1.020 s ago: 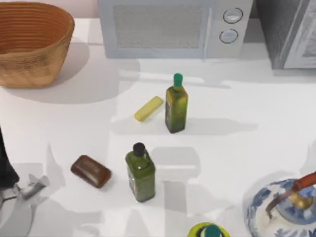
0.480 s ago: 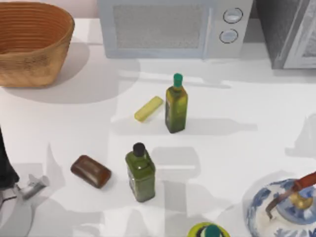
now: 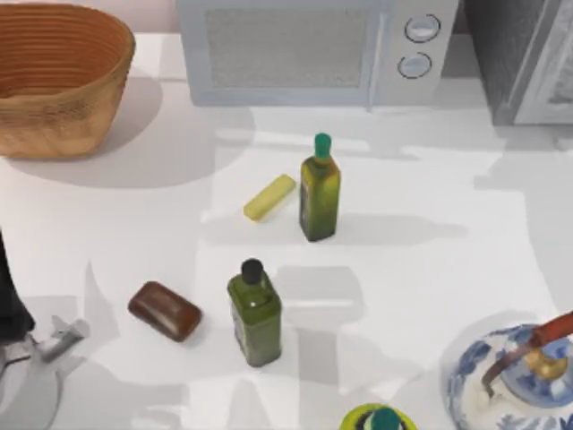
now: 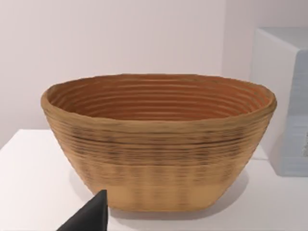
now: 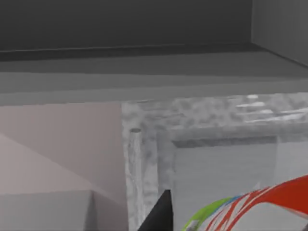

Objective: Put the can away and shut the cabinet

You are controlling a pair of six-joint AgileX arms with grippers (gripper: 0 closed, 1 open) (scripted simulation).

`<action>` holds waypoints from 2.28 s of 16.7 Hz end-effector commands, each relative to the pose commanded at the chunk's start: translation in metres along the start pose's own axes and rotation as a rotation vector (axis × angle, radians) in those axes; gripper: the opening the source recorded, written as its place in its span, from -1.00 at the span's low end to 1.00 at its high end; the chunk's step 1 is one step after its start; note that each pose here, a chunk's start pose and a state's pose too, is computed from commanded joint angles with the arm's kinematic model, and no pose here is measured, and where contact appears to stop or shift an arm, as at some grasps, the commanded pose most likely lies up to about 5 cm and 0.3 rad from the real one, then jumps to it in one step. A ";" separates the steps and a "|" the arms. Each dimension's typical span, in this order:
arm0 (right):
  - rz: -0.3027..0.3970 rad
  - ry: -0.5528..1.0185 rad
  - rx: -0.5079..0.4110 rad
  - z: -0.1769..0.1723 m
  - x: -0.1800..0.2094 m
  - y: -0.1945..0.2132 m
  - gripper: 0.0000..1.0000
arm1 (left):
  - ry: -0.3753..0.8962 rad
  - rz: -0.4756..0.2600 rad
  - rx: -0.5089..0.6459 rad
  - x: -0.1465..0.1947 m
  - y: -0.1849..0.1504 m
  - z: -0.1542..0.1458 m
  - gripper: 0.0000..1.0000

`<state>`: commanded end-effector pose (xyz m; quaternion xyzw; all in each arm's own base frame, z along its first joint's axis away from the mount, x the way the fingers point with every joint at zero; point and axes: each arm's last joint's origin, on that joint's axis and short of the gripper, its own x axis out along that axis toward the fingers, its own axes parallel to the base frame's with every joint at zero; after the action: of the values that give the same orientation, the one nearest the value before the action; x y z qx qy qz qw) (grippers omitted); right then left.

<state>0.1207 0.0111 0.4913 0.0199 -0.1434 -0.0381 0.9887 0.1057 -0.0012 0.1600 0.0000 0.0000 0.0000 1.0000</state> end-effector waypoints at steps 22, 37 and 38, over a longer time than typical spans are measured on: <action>0.056 0.358 -0.074 -0.032 0.167 0.049 -1.00 | 0.000 0.000 0.000 0.000 0.000 0.000 1.00; 0.076 0.300 -0.037 -0.048 0.282 0.056 -1.00 | 0.000 0.000 0.000 0.000 0.000 0.000 1.00; 0.076 0.300 -0.037 -0.048 0.282 0.056 -1.00 | 0.000 0.000 0.000 0.000 0.000 0.000 1.00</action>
<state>0.4077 0.0458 0.5273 0.0017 0.0059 0.0001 1.0000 0.1057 -0.0012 0.1600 0.0000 0.0000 0.0000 1.0000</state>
